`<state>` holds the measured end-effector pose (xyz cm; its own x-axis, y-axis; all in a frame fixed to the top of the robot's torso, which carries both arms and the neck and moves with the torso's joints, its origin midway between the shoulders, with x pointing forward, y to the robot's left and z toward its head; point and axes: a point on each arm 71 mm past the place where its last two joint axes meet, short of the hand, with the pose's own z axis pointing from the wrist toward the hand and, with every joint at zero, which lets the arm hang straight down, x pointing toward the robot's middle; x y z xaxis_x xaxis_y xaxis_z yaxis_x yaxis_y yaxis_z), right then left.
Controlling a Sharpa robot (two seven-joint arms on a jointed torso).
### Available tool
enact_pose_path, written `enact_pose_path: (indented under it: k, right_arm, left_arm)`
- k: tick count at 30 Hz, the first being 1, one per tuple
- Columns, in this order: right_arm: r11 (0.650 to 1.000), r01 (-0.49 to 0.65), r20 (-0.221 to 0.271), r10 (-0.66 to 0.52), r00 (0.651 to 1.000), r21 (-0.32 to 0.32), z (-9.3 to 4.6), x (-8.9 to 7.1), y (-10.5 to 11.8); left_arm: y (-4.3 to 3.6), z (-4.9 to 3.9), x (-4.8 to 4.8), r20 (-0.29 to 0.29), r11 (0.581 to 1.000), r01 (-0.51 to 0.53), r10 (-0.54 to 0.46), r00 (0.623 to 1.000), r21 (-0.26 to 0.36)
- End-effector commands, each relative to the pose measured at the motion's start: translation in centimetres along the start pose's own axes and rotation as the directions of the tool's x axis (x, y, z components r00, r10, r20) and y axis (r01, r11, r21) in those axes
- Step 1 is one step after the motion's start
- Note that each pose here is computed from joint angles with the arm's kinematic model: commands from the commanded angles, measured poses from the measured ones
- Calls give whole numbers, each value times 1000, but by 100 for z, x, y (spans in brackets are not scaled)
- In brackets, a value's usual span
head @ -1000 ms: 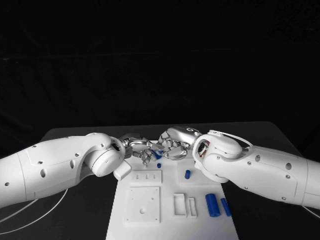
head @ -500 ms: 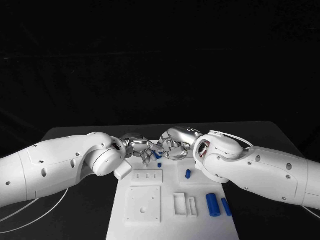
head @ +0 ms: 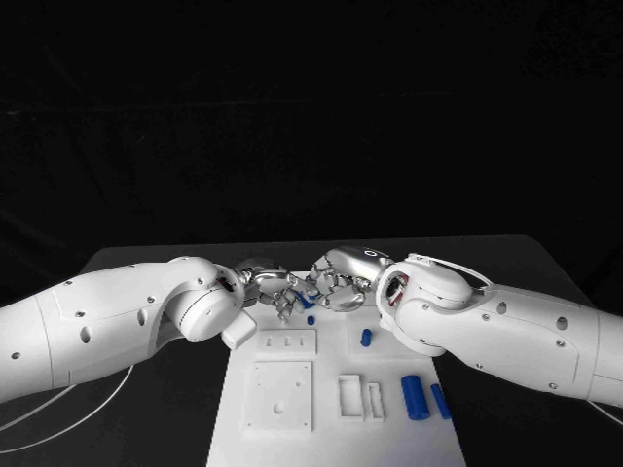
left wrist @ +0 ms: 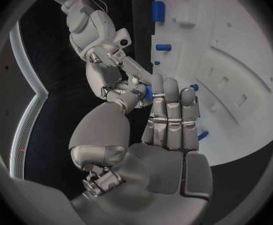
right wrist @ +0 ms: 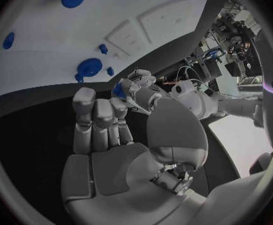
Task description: Assemble the parts on the task board
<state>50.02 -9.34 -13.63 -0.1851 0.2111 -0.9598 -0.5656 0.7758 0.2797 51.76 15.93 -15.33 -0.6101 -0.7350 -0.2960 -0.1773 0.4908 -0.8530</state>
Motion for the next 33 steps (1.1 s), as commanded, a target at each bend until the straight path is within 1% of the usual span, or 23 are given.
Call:
enact_pose_path:
  k: [1, 9, 14, 20, 27, 33]
  right_arm:
    - [1000, 1, -40, -2, 999, -6, -5, 63, 10]
    - [1000, -15, -43, 15, 999, 3, 1, 76, 3]
    - [999, -35, -37, 35, 999, 17, 9, 74, -19]
    - [999, -42, -30, 42, 999, 24, 5, 67, -42]
    - [998, -53, -16, 54, 998, 33, -5, 51, -81]
    - [994, -100, 8, 100, 995, 41, -50, 17, -169]
  left_arm:
    - [-61, -1, 2, -8, 999, 6, -6, 1000, 38]
    - [-58, 3, 4, -8, 999, -14, 14, 1000, 33]
    - [-58, 2, -11, 13, 999, -35, 34, 999, 33]
    - [-55, 1, -10, 5, 998, -57, 57, 998, 34]
    - [-49, -2, -15, 9, 996, -90, 89, 996, 30]
    - [-45, -5, -27, 23, 990, -139, 139, 990, 24]
